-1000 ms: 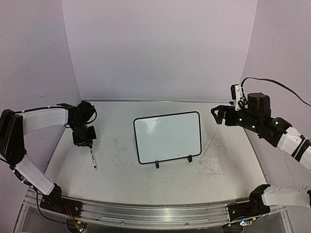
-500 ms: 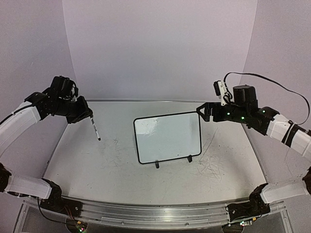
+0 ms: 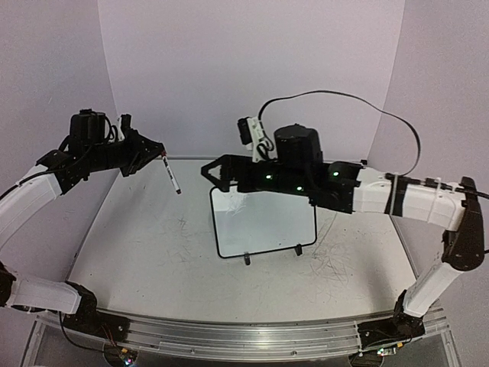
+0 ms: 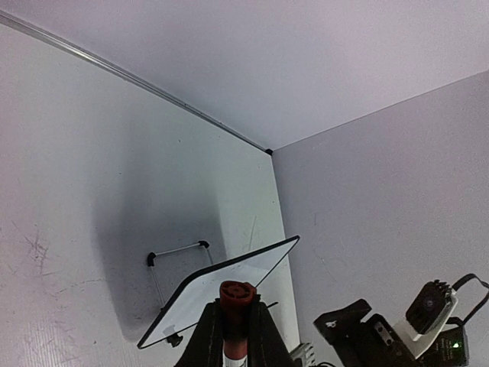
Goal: Write a sentence on the whiteboard
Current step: Pass from the left arm to the right
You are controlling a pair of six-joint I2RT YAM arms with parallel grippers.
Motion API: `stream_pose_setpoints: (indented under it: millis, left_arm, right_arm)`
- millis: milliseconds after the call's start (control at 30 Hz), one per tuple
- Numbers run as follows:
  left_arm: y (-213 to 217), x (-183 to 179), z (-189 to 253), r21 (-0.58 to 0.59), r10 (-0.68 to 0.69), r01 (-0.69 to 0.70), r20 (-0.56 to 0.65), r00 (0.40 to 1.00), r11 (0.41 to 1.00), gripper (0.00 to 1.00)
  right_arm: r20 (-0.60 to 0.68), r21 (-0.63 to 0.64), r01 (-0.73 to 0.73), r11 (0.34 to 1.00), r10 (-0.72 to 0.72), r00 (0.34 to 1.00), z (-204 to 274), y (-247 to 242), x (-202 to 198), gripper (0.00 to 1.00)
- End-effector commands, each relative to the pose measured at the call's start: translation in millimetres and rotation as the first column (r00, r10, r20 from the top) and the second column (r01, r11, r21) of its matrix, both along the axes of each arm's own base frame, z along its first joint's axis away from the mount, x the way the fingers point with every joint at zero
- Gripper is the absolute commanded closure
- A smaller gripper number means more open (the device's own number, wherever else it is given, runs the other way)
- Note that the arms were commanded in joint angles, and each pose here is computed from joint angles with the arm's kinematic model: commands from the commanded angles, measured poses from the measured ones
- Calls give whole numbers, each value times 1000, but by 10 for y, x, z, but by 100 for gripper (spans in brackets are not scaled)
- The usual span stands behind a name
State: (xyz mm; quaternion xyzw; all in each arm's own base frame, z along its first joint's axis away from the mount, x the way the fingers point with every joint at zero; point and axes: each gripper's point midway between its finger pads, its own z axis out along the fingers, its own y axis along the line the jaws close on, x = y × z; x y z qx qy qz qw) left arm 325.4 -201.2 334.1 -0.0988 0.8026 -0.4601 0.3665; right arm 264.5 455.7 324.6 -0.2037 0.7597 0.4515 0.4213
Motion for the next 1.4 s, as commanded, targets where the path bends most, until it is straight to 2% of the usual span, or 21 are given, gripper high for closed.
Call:
stream_pose_setpoints:
  millis: [0, 100, 233, 400, 600, 867, 967, 1000, 1033, 1067, 1100, 1133, 1167, 1233, 1300, 1367]
  left_arm:
    - [-137, -70, 251, -167, -57, 66, 58, 997, 984, 100]
    - [-167, -72, 206, -178, -73, 81, 50, 996, 981, 100]
    - [-154, -107, 227, -220, -67, 80, 68, 995, 972, 100]
    - [-137, -138, 241, -250, -59, 79, 86, 995, 965, 100]
    - [-138, -189, 312, -269, -69, 92, 93, 993, 959, 100]
    - [-141, -238, 372, -284, -82, 108, 102, 991, 953, 100]
    - [-142, -274, 392, -278, -93, 123, 119, 989, 953, 99]
    - [-155, -285, 391, -268, -105, 136, 128, 986, 954, 90]
    - [-173, -299, 382, -256, -121, 154, 137, 983, 954, 77]
    - [-196, -318, 366, -243, -143, 175, 146, 979, 954, 62]
    - [-220, -336, 334, -225, -165, 198, 154, 974, 954, 41]
    - [-245, -359, 299, -196, -195, 225, 164, 967, 954, 27]
    - [-261, -373, 201, -147, -222, 244, 150, 964, 959, 19]
    - [-280, -405, -9, -52, -272, 279, 116, 955, 959, 11]
    - [-307, -456, -170, 20, -332, 332, 101, 938, 943, 9]
    - [-357, -532, -246, 39, -397, 395, 83, 914, 918, 9]
  right_arm:
    - [-47, 225, -124, 966, 138, 989, 262, 775, -156, 8]
    - [-61, 255, -131, 958, 151, 987, 205, 917, -150, 12]
    - [-29, 241, -118, 963, 129, 991, 174, 906, -114, 15]
    - [-10, 251, -103, 962, 109, 994, 202, 870, -86, 23]
    - [16, 289, -95, 953, 94, 995, 327, 890, -48, 52]
    - [23, 320, -110, 941, 108, 994, 360, 923, -54, 75]
    - [39, 307, -110, 945, 103, 994, 342, 879, -51, 91]
    - [47, 302, -113, 947, 104, 994, 343, 851, -53, 95]
    - [50, 293, -112, 950, 102, 993, 322, 812, -51, 98]
    - [51, 281, -108, 954, 98, 994, 280, 764, -45, 100]
    - [47, 268, -86, 960, 76, 996, 224, 679, 5, 100]
    - [48, 254, -66, 965, 56, 997, 185, 578, 35, 100]
    - [59, 235, -58, 970, 45, 997, 143, 479, 35, 100]
    - [106, 182, -58, 982, 40, 994, 79, 303, 21, 100]
    - [171, 90, -96, 991, 80, 982, 23, 190, -72, 100]
    - [239, -37, -151, 988, 155, 959, -27, 132, -177, 100]
